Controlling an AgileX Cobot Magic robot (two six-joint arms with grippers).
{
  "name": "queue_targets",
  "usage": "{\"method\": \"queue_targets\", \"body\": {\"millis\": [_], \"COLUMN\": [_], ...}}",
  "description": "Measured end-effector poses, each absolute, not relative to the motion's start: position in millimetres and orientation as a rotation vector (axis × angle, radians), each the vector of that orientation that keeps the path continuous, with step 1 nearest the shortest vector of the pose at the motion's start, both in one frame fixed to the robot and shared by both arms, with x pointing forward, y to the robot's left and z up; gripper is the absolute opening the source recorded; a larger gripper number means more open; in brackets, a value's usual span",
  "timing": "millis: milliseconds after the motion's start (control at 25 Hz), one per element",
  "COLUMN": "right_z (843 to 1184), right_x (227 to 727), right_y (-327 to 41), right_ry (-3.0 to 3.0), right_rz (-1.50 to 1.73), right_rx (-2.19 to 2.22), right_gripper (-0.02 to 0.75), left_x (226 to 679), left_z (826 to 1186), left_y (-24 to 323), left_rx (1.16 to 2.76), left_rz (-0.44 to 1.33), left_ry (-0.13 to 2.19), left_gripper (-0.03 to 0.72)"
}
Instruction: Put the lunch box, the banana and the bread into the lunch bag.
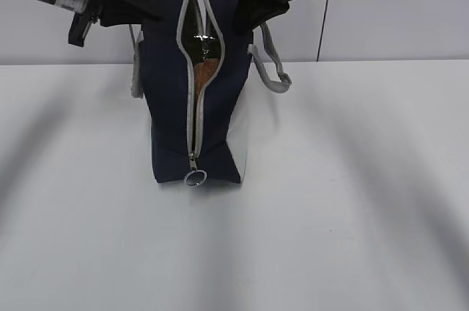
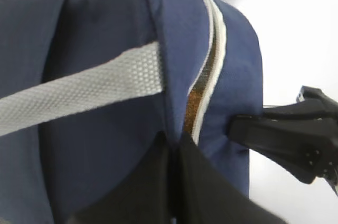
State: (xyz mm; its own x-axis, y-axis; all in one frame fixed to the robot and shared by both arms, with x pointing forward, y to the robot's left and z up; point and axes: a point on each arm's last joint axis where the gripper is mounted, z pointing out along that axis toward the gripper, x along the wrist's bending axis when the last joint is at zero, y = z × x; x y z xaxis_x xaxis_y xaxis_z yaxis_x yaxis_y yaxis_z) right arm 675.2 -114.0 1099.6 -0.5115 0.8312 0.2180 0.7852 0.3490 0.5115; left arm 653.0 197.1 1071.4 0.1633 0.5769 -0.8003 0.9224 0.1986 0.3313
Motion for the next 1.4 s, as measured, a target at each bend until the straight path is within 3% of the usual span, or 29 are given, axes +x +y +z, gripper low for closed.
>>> {"method": "queue_targets", "body": {"millis": [400,560,680,840,960,1200,1400], "right_z": [1090,1078,1075,1076,1087,1130,1171], "right_x": [677,681,682,682,679,660,627], "right_y": [-114,-112,-111,-113,-118,-123,-112], "right_ry": [2.539,2.559,2.564,2.554,2.524,2.453,2.417], "right_rz": [0.827,0.813,0.81,0.789,0.77,0.825,0.856], "right_rx": [1.538,1.559,1.564,1.553,1.522,1.442,1.301], "right_gripper": [-0.005,0.018,0.11,0.342,0.455,0.49,0.472], "left_x": [660,659,659,659,659,647,615], "left_z": [1049,1046,1045,1049,1066,1110,1155], "left_y": [188,191,191,192,195,211,223], "left_rx": [1.514,1.561,1.577,1.589,1.649,1.843,1.897], "left_rz": [-0.49,-0.455,-0.444,-0.447,-0.438,-0.217,-0.01], "left_ry": [1.547,1.557,1.564,1.558,1.505,1.537,1.537], "left_gripper": [0.0,0.055,0.149,0.335,0.408,0.426,0.428]}}
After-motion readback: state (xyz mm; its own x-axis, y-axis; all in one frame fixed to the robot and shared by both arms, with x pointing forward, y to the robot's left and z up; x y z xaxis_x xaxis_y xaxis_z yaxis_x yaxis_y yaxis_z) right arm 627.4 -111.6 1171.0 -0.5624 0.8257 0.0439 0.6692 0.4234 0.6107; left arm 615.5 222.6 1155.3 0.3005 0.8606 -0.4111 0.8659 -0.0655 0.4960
